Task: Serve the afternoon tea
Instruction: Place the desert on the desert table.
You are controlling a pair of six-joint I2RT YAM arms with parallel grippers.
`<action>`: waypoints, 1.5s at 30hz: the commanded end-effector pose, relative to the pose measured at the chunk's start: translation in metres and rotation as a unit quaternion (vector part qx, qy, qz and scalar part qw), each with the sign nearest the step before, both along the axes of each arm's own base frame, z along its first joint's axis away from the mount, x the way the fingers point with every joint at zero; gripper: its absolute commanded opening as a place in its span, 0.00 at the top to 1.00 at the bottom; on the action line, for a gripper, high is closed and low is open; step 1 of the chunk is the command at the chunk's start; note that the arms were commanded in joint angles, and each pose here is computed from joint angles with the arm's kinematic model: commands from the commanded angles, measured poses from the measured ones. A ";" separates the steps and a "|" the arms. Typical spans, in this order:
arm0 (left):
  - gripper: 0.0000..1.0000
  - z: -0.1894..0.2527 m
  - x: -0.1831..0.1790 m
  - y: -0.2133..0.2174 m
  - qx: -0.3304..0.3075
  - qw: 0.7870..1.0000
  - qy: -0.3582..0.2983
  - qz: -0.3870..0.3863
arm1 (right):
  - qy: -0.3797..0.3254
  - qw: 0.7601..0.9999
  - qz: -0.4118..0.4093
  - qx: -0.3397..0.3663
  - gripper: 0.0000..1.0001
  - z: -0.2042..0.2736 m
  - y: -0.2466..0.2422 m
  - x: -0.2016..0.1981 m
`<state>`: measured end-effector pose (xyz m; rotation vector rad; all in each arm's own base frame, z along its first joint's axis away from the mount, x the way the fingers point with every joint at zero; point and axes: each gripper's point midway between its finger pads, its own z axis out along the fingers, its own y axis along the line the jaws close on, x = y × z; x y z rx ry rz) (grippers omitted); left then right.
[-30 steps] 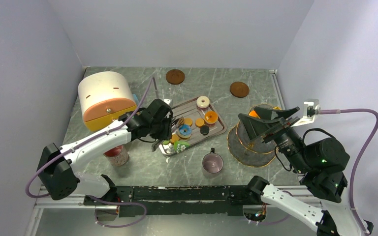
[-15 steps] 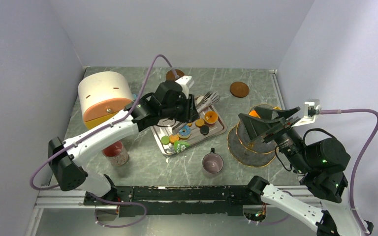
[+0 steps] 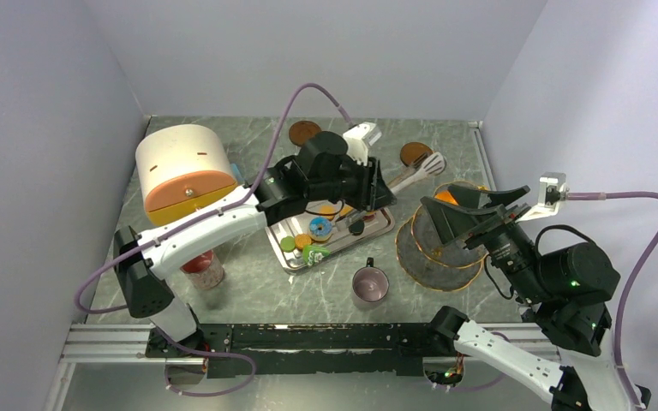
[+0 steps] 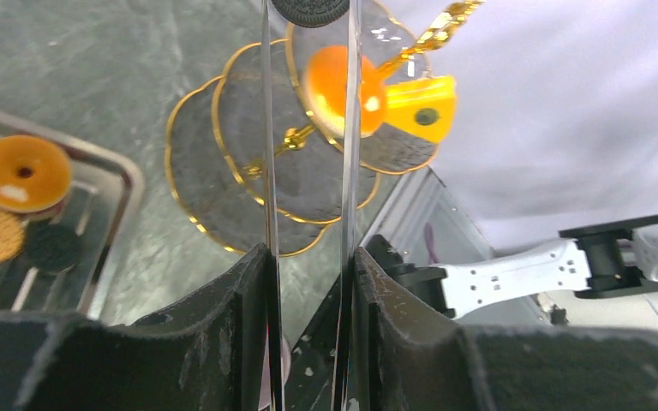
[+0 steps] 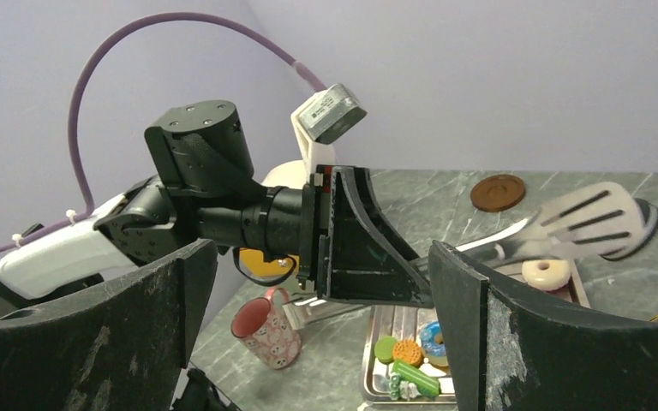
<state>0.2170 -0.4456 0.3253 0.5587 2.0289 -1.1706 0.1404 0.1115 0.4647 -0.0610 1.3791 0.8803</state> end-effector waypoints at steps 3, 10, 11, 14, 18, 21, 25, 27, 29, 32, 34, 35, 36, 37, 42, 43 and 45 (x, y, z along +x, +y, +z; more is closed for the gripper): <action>0.67 0.030 -0.025 -0.039 -0.061 0.996 -0.003 -0.069 | -0.012 1.000 -0.007 0.010 0.02 0.010 -0.009 -0.005; 0.67 0.020 -0.029 -0.059 -0.056 0.995 0.004 -0.086 | -0.014 1.000 -0.005 0.012 0.02 0.013 -0.010 -0.006; 0.67 0.020 -0.029 -0.061 -0.057 0.995 0.005 -0.087 | -0.014 1.000 -0.006 0.012 0.02 0.013 -0.011 -0.007; 0.67 0.017 -0.030 -0.064 -0.057 0.994 0.007 -0.089 | -0.013 1.000 -0.009 0.010 0.02 0.011 -0.012 -0.006; 0.67 0.014 -0.029 -0.068 -0.057 0.994 0.009 -0.092 | -0.013 1.000 -0.008 0.009 0.02 0.010 -0.011 -0.006; 0.66 0.013 -0.028 -0.072 -0.056 0.994 0.010 -0.095 | -0.014 1.000 -0.009 0.008 0.02 0.009 -0.011 -0.005; 0.66 0.013 -0.027 -0.077 -0.059 0.993 0.010 -0.099 | -0.012 1.000 -0.010 0.005 0.02 0.007 -0.010 -0.004; 0.66 0.012 -0.027 -0.080 -0.058 0.993 0.011 -0.101 | -0.012 1.000 -0.011 0.005 0.02 0.007 -0.011 -0.004; 0.65 0.008 -0.026 -0.082 -0.056 0.993 0.013 -0.103 | -0.013 1.000 -0.012 0.005 0.02 0.006 -0.011 -0.004; 0.65 0.003 -0.026 -0.087 -0.053 0.993 0.017 -0.108 | -0.013 1.000 -0.015 0.004 0.02 0.006 -0.012 -0.004; 0.64 0.001 -0.027 -0.090 -0.052 0.992 0.020 -0.112 | -0.014 1.000 -0.016 0.004 0.02 0.006 -0.013 -0.004; 0.64 0.001 -0.027 -0.090 -0.053 0.992 0.021 -0.112 | -0.013 1.000 -0.016 0.004 0.02 0.006 -0.013 -0.004; 0.64 0.001 -0.027 -0.092 -0.053 0.992 0.021 -0.113 | -0.013 1.000 -0.016 0.003 0.02 0.005 -0.013 -0.003; 0.64 0.000 -0.027 -0.093 -0.052 0.992 0.021 -0.114 | -0.013 1.000 -0.017 0.002 0.02 0.005 -0.013 -0.003; 0.63 -0.001 -0.029 -0.096 -0.052 0.991 0.023 -0.121 | -0.014 1.000 -0.019 0.001 0.02 0.005 -0.014 -0.003; 0.62 -0.001 -0.030 -0.096 -0.052 0.991 0.023 -0.122 | -0.014 1.000 -0.020 0.001 0.02 0.005 -0.014 -0.003; 0.61 -0.002 -0.030 -0.096 -0.051 0.991 0.023 -0.122 | -0.015 1.000 -0.021 0.001 0.02 0.005 -0.015 -0.003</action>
